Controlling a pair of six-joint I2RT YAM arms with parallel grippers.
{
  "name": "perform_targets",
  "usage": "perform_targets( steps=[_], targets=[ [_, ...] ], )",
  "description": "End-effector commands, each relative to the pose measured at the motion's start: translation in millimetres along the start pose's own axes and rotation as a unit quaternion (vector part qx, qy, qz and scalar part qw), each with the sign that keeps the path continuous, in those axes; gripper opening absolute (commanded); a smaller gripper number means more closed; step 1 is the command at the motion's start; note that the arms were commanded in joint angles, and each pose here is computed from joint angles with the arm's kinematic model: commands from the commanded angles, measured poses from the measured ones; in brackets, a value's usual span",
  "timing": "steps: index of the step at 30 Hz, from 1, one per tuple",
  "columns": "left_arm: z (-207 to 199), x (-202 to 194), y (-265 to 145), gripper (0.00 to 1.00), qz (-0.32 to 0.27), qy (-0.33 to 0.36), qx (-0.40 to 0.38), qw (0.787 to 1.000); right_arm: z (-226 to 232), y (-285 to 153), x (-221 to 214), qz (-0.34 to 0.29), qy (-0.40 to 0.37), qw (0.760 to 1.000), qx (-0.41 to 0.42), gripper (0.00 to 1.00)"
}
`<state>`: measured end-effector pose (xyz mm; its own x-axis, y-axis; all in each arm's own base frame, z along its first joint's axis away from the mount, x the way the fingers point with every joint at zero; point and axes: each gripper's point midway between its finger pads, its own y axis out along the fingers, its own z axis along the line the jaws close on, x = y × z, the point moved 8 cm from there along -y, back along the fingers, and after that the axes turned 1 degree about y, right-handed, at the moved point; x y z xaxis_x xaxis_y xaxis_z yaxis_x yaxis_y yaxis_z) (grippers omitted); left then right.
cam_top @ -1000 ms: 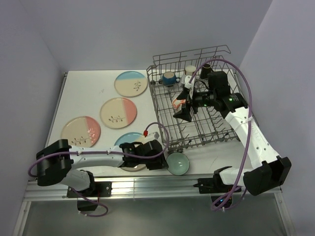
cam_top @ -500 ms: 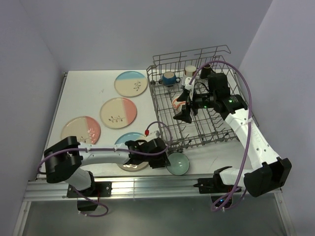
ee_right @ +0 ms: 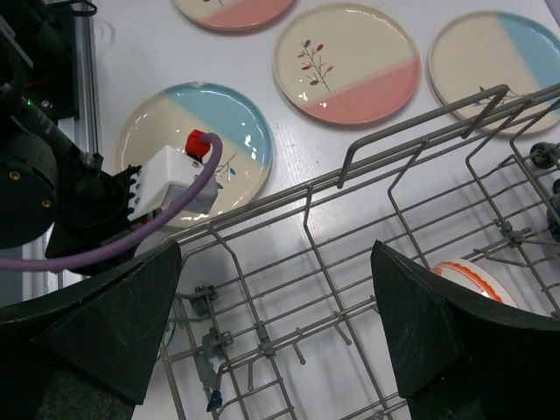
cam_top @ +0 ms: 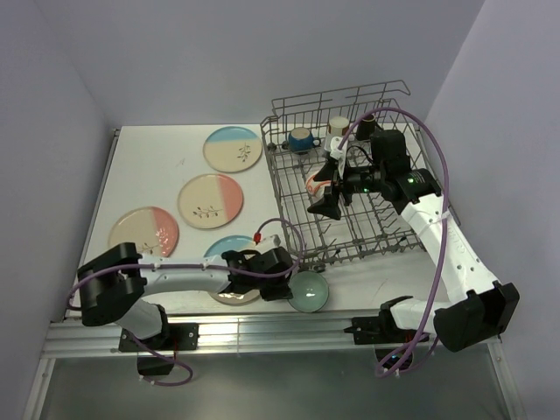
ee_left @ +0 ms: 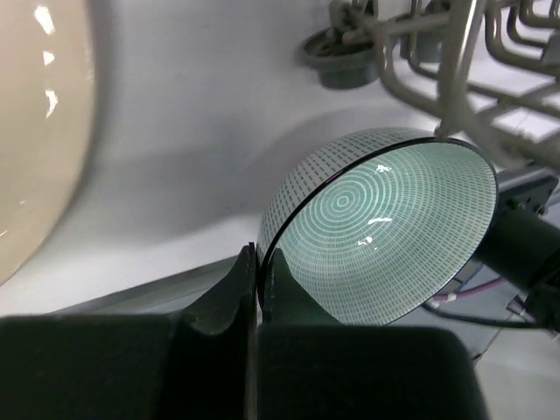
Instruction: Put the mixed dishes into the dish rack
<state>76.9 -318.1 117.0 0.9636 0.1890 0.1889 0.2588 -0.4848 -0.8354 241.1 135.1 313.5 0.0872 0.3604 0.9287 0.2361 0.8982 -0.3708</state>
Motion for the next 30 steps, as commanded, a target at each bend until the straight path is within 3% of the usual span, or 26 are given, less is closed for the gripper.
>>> perform_targets(
  steps=[1,9,13,17,21,24,30],
  targets=[
    [-12.4,4.9,-25.9,0.00,-0.016,0.011,-0.071,0.997,5.3,-11.6,22.6,-0.030,-0.031,0.999,-0.003,0.96],
    [-4.8,-5.2,-93.6,0.00,0.037,0.097,-0.188,0.977,10.9,-13.3,17.8,-0.017,-0.059,0.998,0.028,0.97],
    [6.8,-11.6,-133.0,0.00,0.084,0.142,-0.243,0.956,15.4,-13.9,17.8,-0.014,-0.116,0.991,0.064,0.99],
    [13.2,-3.7,-177.5,0.00,0.069,0.184,-0.302,0.933,18.9,-14.8,21.1,-0.009,-0.159,0.984,0.084,0.99],
    [15.9,21.5,-198.4,0.00,0.044,0.182,-0.328,0.926,26.0,-17.8,26.6,-0.008,-0.209,0.971,0.115,1.00],
    [18.2,44.9,-198.3,0.00,0.056,0.161,-0.347,0.922,30.1,-22.0,37.0,-0.029,-0.343,0.927,0.146,1.00],
    [6.7,72.3,-186.2,0.00,0.115,0.154,-0.355,0.915,51.2,-15.4,48.5,-0.031,-0.455,0.868,0.198,1.00]
  ],
)
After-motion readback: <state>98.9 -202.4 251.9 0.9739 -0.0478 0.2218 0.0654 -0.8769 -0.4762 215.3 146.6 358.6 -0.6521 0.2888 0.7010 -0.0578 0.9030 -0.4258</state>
